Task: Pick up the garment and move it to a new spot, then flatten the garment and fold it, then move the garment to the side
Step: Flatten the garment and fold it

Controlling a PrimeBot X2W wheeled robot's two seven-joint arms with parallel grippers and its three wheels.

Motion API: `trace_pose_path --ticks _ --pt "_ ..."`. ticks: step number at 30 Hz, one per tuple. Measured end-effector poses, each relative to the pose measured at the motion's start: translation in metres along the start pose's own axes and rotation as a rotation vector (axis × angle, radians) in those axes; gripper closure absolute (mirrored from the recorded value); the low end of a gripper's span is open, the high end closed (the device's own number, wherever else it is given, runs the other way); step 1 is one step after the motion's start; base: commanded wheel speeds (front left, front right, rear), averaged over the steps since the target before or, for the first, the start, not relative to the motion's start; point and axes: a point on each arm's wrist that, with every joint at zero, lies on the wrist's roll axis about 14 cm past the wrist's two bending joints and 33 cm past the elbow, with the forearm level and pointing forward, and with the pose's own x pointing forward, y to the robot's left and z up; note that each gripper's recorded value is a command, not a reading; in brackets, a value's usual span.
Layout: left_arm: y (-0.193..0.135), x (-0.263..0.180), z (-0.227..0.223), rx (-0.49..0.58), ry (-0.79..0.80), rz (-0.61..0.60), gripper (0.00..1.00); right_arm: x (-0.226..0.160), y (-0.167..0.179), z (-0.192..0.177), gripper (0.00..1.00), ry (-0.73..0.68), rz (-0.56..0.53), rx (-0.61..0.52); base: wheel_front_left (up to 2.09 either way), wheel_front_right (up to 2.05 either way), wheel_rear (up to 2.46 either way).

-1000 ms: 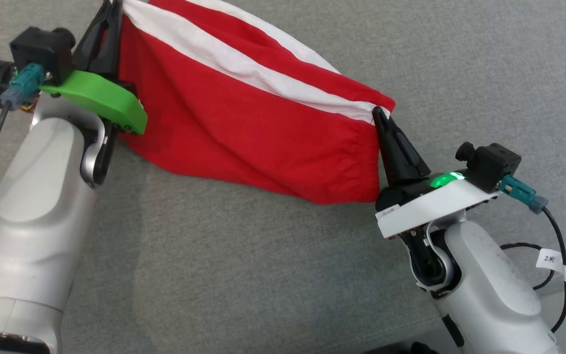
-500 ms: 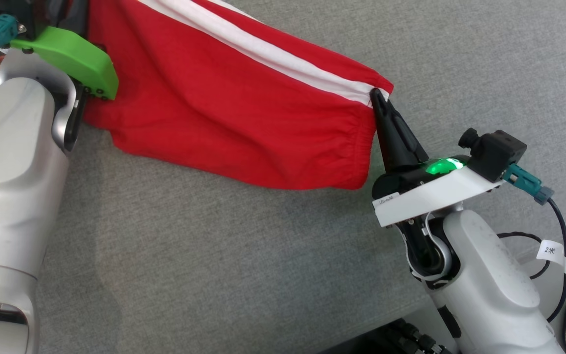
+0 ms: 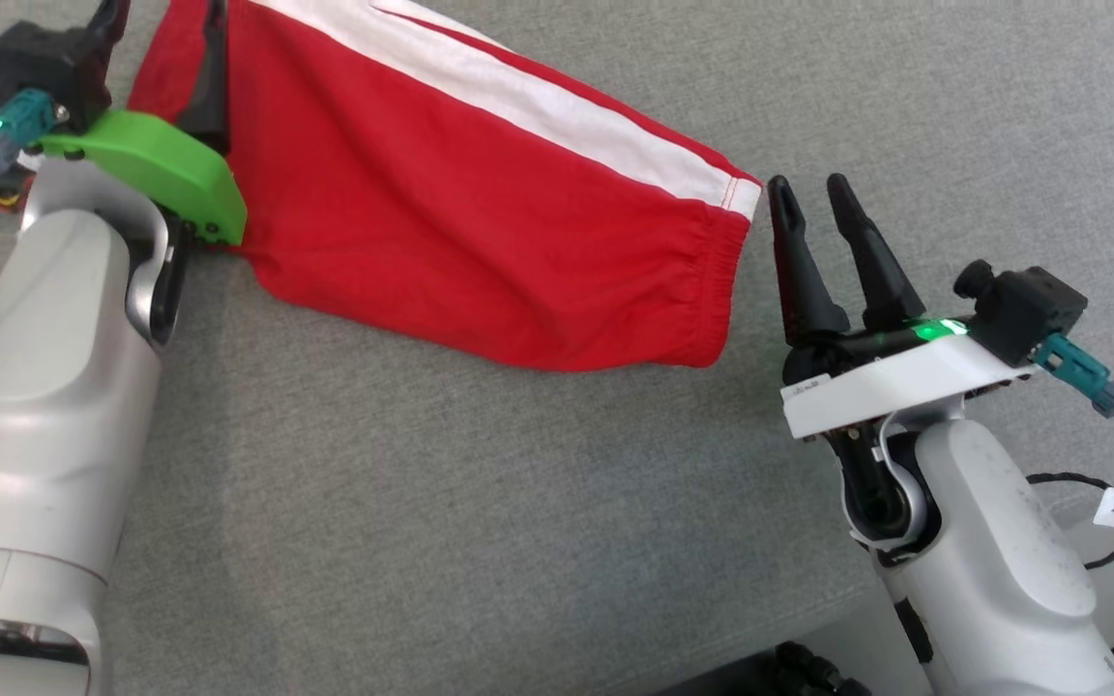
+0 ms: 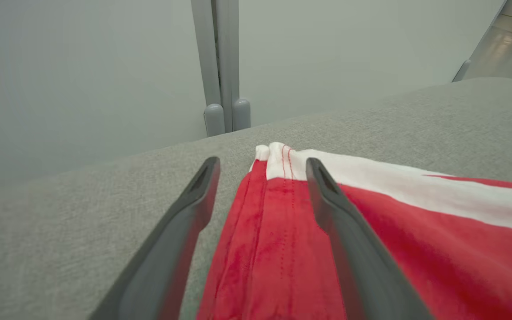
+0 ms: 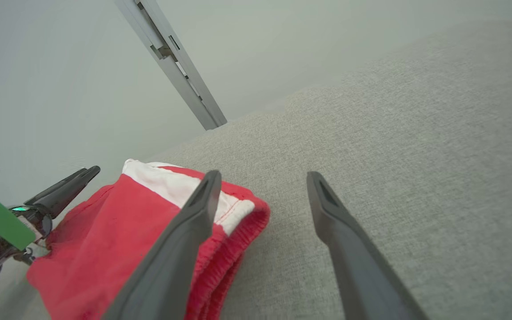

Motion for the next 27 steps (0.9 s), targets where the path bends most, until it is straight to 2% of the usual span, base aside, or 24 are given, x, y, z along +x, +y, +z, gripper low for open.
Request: trace_pose_path --ticks 10,12,21,27 --pt "0.005 -0.045 -0.048 -0.012 0.214 0.064 0.02 -0.018 -0.008 0.003 0.00 0.003 -0.035 -0.048 0.00 0.00 0.00" --pt "0.005 -0.050 -0.050 -0.009 0.237 0.068 1.00 -0.019 -0.007 0.004 0.00 0.003 -0.032 -0.053 0.00 0.00 0.00" --pt "0.007 -0.079 -0.048 -0.058 0.232 0.123 1.00 -0.027 -0.009 0.004 0.00 0.016 -0.042 -0.104 0.00 0.00 0.00" --pt "0.012 -0.122 -0.049 -0.127 0.216 0.216 1.00 -0.041 -0.003 -0.003 0.00 0.048 -0.030 -0.124 0.00 0.00 0.00"
